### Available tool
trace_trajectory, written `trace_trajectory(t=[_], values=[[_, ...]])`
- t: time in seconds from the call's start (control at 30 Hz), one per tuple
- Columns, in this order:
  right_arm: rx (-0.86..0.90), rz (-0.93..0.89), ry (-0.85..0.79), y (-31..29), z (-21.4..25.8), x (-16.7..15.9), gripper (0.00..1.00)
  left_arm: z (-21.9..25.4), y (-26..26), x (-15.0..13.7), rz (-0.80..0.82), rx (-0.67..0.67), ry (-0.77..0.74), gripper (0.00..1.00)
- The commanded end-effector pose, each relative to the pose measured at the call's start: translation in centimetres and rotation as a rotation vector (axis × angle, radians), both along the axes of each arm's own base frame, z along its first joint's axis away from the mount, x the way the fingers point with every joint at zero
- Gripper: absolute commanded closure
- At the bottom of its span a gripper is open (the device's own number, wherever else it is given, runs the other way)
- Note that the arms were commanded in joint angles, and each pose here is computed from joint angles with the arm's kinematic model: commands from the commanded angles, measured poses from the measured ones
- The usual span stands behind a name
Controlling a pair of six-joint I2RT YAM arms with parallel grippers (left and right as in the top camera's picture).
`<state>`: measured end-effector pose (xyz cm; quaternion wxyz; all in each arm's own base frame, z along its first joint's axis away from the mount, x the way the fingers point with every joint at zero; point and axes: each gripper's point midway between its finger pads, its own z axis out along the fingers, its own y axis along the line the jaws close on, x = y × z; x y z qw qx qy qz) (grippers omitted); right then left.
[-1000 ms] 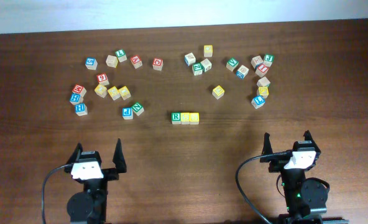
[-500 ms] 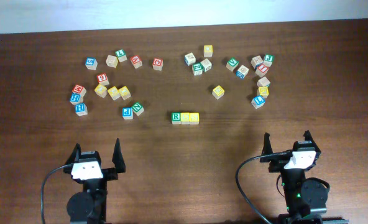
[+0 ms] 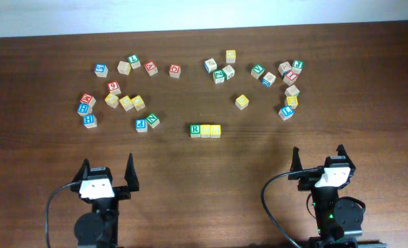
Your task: Spell out RSS
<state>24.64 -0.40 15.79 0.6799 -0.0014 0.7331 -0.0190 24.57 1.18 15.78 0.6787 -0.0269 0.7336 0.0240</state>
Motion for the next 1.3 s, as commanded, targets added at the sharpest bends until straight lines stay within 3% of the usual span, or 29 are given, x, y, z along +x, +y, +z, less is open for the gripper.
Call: trace_trajectory(t=[0.0, 1.27], values=[[-0.002, -0.012, 0.002, -0.28, -0.2, -0.05, 0.02, -0.08, -0.15, -0.01, -0.011, 0.015, 0.0, 0.01], [-0.002, -0.001, 0.003, -0.02, -0.21, -0.04, 0.02, -0.07, -0.15, -0.01, -0.01, 0.015, 0.0, 0.01]])
